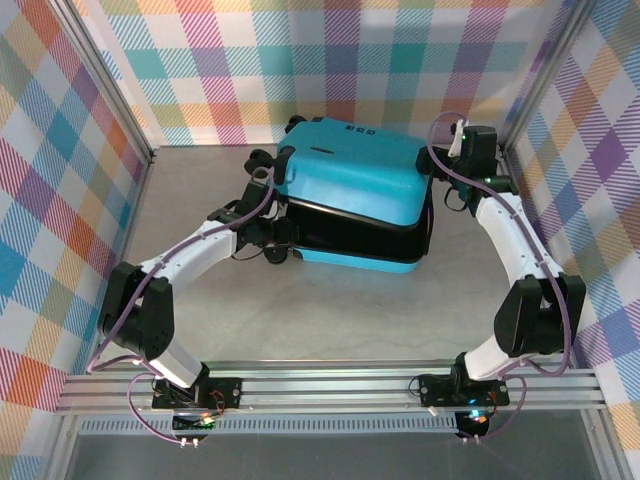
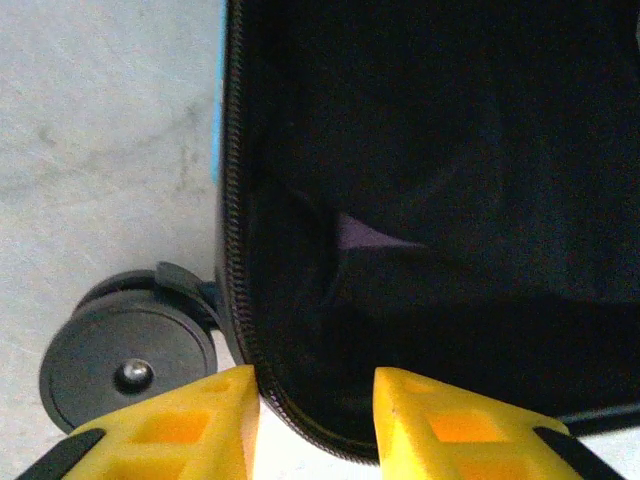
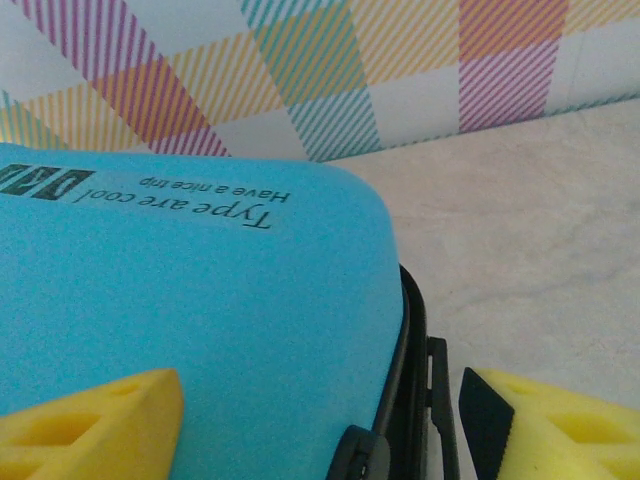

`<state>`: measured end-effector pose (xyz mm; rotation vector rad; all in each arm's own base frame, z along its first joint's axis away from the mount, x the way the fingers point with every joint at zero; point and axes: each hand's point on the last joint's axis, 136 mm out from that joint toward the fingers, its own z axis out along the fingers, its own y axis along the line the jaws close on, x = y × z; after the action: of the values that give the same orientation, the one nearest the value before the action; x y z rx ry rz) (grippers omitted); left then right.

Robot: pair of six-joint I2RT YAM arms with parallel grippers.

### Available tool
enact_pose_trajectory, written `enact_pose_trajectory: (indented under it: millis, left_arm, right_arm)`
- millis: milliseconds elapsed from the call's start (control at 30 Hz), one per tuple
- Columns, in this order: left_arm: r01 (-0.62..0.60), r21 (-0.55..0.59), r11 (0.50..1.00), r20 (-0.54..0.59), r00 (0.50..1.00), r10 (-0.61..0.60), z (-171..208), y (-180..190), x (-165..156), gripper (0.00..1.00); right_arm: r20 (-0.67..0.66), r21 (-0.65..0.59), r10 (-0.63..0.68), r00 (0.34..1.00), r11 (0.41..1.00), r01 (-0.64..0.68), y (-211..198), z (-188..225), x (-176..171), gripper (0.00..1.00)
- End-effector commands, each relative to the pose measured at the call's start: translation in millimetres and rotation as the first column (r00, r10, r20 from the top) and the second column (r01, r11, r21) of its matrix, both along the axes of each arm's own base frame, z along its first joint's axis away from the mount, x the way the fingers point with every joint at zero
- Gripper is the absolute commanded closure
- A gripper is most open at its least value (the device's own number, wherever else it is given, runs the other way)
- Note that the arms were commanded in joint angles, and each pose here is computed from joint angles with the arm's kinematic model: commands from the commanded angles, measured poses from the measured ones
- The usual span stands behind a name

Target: Pack the luggage

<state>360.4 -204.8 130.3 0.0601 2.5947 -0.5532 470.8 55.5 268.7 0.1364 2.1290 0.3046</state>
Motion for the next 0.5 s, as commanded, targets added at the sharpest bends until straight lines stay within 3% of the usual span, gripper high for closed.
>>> enact_pose_trajectory:
  millis: [0,233,467]
  left_arm:
    - [0.141,-0.066,0.988,0.075,0.988,-0.136,42,-21,-9,0.64]
    - [0.209,0.007,0.978,0.017,0.978,-0.209,39,-6,-39,0.57]
    - [0.275,-0.027,0.961,-0.02,0.961,-0.276,34,-3,-75,0.5]
  right_arm:
    - [-0.04,0.031,0.04,0.998,0.999,-0.039,11,-4,-2,0.26]
    - [-0.064,0.024,0.039,0.997,0.999,-0.038,8,-8,1,0.25]
    - [-0.092,0.024,0.03,0.995,0.999,-0.028,2,-14,7,0.22]
